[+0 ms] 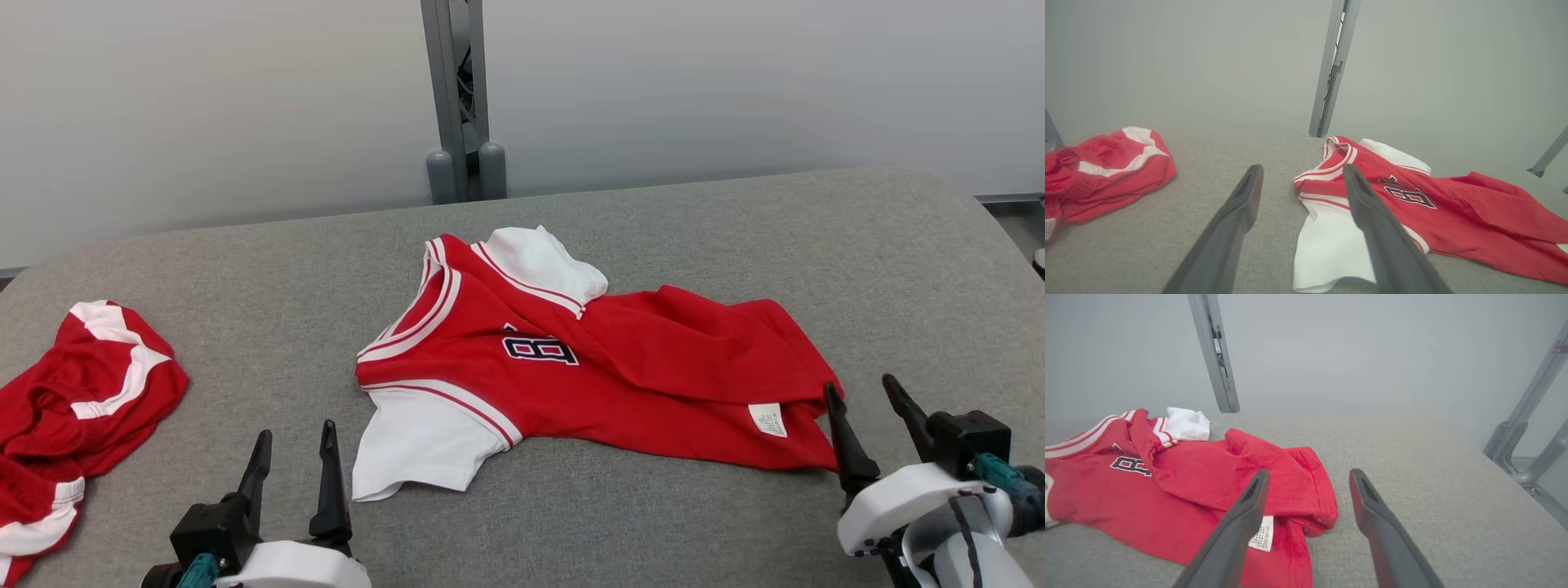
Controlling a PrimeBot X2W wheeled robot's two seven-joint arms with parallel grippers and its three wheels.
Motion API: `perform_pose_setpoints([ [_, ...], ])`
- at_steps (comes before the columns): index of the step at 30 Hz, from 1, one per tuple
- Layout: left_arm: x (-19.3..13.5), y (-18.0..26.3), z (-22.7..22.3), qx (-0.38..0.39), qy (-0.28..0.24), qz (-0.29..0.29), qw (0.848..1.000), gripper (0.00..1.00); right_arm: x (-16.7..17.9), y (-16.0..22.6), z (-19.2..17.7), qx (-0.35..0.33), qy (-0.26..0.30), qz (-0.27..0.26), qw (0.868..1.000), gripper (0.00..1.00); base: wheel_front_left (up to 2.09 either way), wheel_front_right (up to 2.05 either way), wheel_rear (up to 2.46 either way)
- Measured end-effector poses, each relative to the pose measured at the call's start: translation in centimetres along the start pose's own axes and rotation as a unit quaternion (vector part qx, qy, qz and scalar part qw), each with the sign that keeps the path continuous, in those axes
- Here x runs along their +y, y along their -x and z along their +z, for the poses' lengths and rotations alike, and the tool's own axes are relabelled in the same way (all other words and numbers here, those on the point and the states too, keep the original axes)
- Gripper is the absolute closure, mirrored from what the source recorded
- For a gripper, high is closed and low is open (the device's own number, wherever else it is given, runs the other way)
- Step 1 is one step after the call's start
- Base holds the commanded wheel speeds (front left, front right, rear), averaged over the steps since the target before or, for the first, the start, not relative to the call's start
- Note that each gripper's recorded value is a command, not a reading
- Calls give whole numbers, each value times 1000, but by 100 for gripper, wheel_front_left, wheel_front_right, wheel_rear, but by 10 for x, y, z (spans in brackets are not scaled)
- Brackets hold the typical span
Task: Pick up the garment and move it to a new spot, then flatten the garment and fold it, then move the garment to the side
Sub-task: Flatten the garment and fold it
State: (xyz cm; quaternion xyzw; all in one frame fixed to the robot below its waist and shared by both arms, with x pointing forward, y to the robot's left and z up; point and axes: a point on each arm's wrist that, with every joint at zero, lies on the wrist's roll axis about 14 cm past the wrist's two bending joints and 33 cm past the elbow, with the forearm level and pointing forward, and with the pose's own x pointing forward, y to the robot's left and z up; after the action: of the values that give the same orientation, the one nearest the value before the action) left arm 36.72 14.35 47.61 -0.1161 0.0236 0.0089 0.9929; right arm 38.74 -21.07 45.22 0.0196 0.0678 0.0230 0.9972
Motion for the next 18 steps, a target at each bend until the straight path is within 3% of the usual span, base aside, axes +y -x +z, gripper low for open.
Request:
perform_pose_setpoints([
  [11,-5,10,9,-16,8,-3,1000,0,67,15,72,-129,-34,81,988,0,0,0,0],
  [18,-4,18,20,-36,9,2,999,0,80,37,76,-146,-38,97,984,0,0,0,0],
])
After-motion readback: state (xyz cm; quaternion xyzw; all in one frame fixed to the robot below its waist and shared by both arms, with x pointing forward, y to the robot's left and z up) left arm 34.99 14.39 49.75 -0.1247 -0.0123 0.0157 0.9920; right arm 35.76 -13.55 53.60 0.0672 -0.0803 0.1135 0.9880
